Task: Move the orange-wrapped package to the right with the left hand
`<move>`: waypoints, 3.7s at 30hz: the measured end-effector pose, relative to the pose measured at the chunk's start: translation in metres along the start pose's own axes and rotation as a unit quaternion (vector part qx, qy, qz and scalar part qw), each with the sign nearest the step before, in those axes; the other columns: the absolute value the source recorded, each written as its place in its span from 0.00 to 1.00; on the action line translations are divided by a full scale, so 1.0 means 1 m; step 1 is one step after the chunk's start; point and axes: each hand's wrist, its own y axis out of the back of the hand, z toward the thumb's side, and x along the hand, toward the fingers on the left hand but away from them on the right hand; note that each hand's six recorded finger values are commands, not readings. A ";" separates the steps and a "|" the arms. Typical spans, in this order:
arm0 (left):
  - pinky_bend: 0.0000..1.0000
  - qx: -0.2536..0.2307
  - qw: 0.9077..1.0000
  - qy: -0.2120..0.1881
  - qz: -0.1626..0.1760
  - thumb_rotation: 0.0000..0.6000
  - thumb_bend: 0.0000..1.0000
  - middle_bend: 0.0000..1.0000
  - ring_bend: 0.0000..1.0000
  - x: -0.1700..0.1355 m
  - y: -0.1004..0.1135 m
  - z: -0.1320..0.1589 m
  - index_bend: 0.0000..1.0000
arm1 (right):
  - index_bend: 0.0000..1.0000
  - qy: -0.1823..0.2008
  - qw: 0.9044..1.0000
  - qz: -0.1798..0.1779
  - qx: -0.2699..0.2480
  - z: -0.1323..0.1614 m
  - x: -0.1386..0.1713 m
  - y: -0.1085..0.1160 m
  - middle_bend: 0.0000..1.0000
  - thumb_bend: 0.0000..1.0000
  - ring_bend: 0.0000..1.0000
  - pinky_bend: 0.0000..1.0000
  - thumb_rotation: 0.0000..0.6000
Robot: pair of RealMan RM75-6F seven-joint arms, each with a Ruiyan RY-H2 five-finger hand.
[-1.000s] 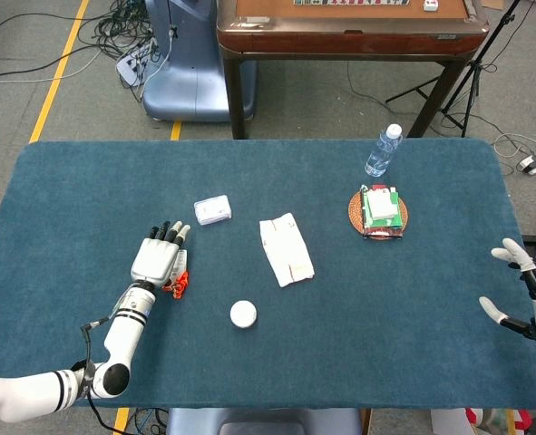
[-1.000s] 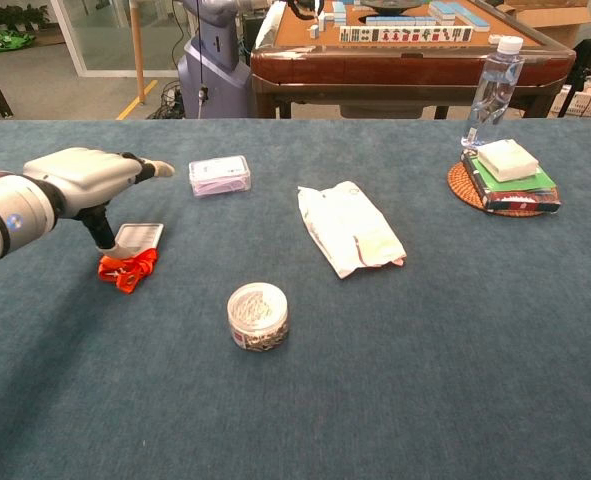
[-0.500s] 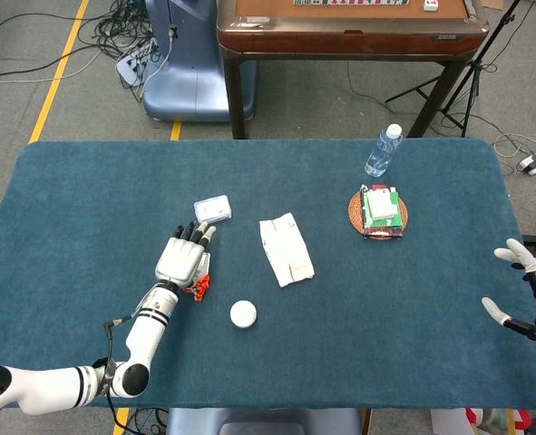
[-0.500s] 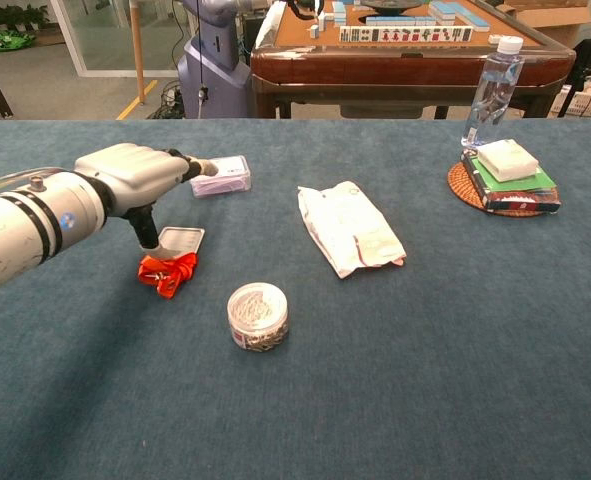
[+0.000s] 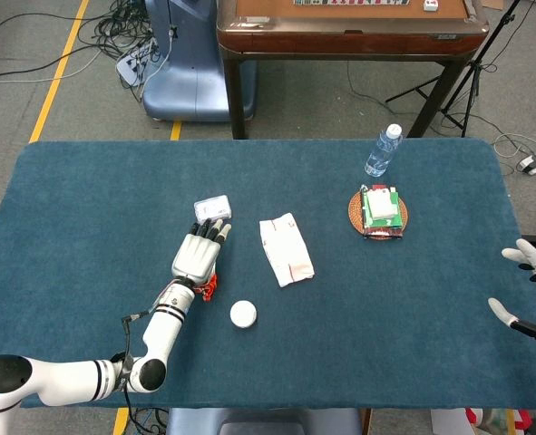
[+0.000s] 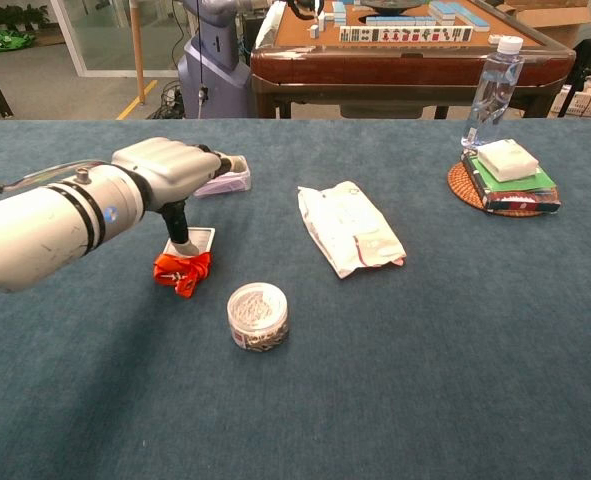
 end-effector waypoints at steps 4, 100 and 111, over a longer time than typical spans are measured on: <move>0.11 0.004 1.000 0.007 0.007 1.00 0.00 0.00 0.00 -0.006 0.007 -0.007 0.00 | 0.10 -0.001 1.000 0.001 -0.001 -0.001 0.001 0.000 0.30 0.16 0.34 0.49 1.00; 0.16 0.044 0.996 0.064 0.044 1.00 0.00 0.00 0.00 -0.044 0.030 -0.037 0.00 | 0.14 -0.008 1.000 -0.002 -0.009 -0.007 0.001 0.007 0.30 0.16 0.34 0.49 1.00; 0.17 0.048 0.988 0.144 0.013 1.00 0.00 0.00 0.00 -0.160 0.021 -0.149 0.00 | 0.23 -0.019 0.999 0.020 0.028 -0.004 -0.003 -0.009 0.30 0.16 0.34 0.49 1.00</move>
